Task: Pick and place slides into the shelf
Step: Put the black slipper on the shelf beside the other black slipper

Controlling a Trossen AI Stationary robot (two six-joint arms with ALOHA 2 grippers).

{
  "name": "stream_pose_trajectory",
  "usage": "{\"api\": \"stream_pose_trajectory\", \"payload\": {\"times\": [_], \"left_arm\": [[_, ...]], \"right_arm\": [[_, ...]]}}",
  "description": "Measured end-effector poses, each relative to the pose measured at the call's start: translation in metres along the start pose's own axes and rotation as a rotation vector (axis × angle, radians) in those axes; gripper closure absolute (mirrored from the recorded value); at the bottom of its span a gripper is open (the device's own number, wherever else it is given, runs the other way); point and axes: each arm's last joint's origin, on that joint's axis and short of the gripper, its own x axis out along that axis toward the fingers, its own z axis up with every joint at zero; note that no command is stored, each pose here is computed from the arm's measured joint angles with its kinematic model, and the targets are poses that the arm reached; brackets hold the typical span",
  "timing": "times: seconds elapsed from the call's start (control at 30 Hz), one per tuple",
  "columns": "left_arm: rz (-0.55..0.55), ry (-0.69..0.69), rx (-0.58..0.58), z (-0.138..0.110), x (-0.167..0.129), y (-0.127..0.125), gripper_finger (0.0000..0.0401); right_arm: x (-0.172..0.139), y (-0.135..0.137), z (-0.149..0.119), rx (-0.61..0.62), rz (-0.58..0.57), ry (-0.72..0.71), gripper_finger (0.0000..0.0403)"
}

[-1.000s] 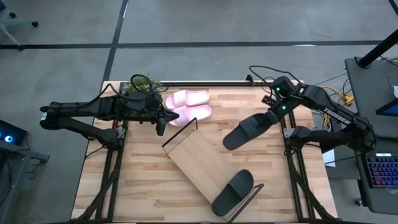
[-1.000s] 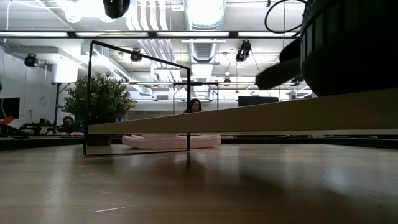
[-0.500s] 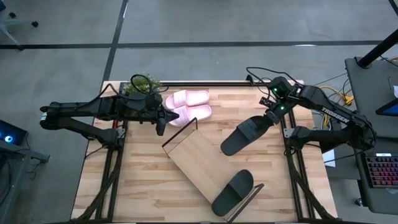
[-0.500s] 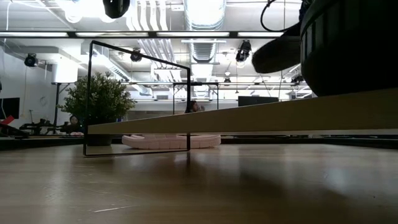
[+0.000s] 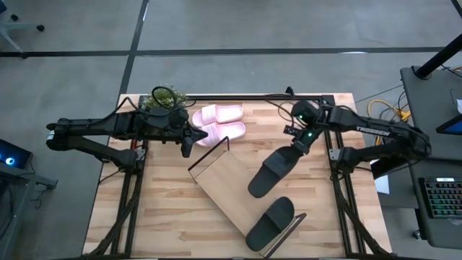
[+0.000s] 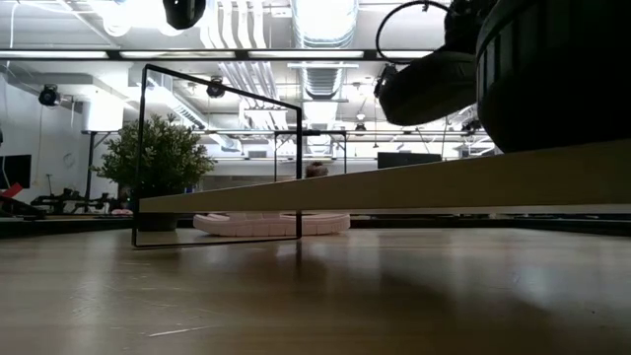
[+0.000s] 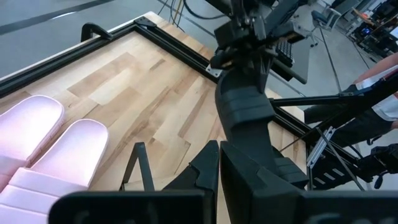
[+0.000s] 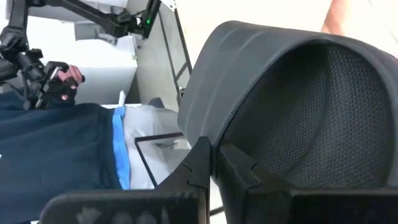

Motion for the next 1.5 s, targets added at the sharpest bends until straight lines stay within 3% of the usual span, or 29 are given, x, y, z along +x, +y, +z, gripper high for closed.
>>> {"api": "stream_pose_trajectory", "payload": {"times": [0.57,1.5], "left_arm": [[-0.001,0.0,0.018,0.0,0.0,0.0,0.0401],[-0.001,-0.001,0.018,0.0,0.0,0.0,0.0401]], "right_arm": [[0.043,-0.006,-0.003,0.0,0.106,-0.014,0.0394],[0.074,-0.024,-0.026,0.075,0.144,-0.063,0.0394]]}}
